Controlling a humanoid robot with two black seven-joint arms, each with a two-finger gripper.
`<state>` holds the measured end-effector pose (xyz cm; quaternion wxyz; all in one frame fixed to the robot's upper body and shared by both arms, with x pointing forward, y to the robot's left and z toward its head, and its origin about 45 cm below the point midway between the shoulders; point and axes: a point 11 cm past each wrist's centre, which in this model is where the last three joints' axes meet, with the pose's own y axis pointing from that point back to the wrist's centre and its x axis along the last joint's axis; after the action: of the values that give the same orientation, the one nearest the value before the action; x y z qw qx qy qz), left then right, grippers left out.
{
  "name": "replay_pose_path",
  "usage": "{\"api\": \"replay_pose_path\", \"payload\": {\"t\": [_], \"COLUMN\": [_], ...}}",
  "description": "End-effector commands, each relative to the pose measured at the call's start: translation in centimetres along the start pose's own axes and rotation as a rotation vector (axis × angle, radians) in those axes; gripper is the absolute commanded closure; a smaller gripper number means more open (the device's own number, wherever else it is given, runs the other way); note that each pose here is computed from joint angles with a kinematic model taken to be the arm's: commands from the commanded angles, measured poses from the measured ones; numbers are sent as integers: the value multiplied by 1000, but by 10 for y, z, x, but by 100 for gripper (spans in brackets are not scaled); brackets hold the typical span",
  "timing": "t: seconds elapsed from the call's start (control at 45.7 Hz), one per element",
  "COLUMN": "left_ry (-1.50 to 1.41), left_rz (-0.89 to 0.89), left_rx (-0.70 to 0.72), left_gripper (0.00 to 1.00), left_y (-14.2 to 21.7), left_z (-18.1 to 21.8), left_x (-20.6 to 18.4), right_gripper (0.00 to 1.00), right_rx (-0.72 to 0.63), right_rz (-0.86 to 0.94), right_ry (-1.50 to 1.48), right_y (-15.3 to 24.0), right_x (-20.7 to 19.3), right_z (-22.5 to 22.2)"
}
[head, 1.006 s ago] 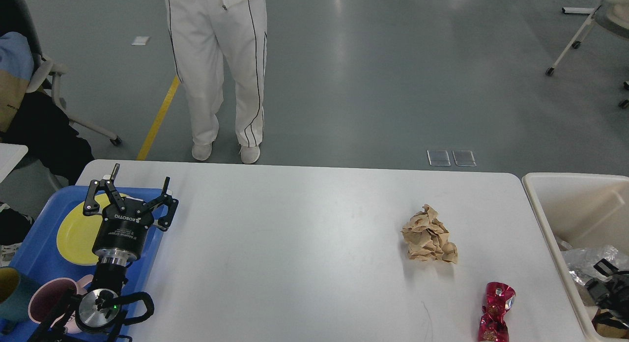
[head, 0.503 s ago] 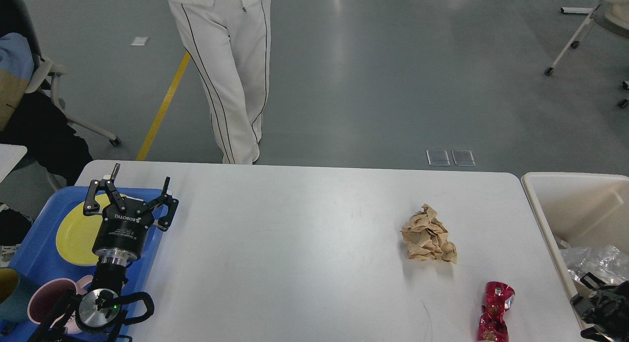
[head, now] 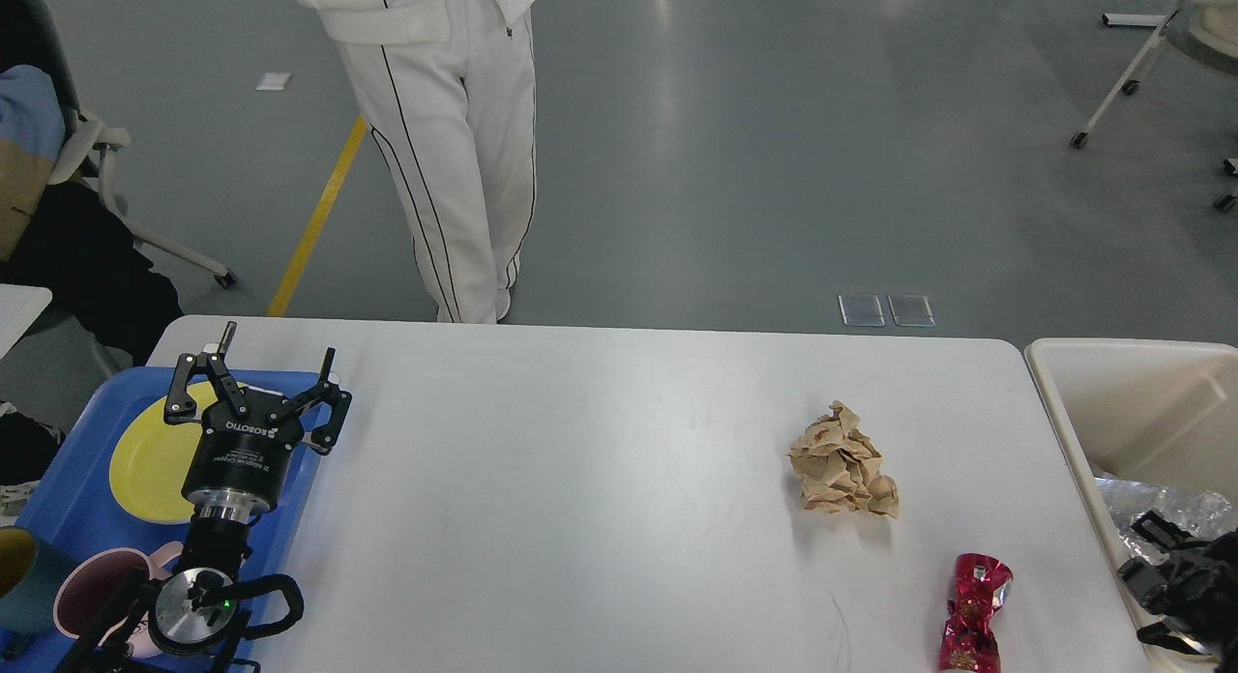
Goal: Tidy desktop
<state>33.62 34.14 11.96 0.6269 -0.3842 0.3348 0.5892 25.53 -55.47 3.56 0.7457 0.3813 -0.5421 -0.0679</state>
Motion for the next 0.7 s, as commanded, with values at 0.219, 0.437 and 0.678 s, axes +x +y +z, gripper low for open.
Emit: {"api": "replay_pose_path", "payload": {"t": [0.219,0.437,0.678], "left_ry": [0,0,0], "left_rz": [-1,-1,-1], "left_rx": [0,0,0], "left_gripper": [4,4,4], "left_y": [0,0,0], "left_z": [0,0,0], "left_x": [0,0,0], "right_gripper": [0,0,0], "right_rx": [26,62,166], "right_rz": [-33,-236,-434], "right_ry": [187,286,562], "right_y": [17,72,166], "right_x": [59,97,118], "right_z": [-16,-48,-120]}}
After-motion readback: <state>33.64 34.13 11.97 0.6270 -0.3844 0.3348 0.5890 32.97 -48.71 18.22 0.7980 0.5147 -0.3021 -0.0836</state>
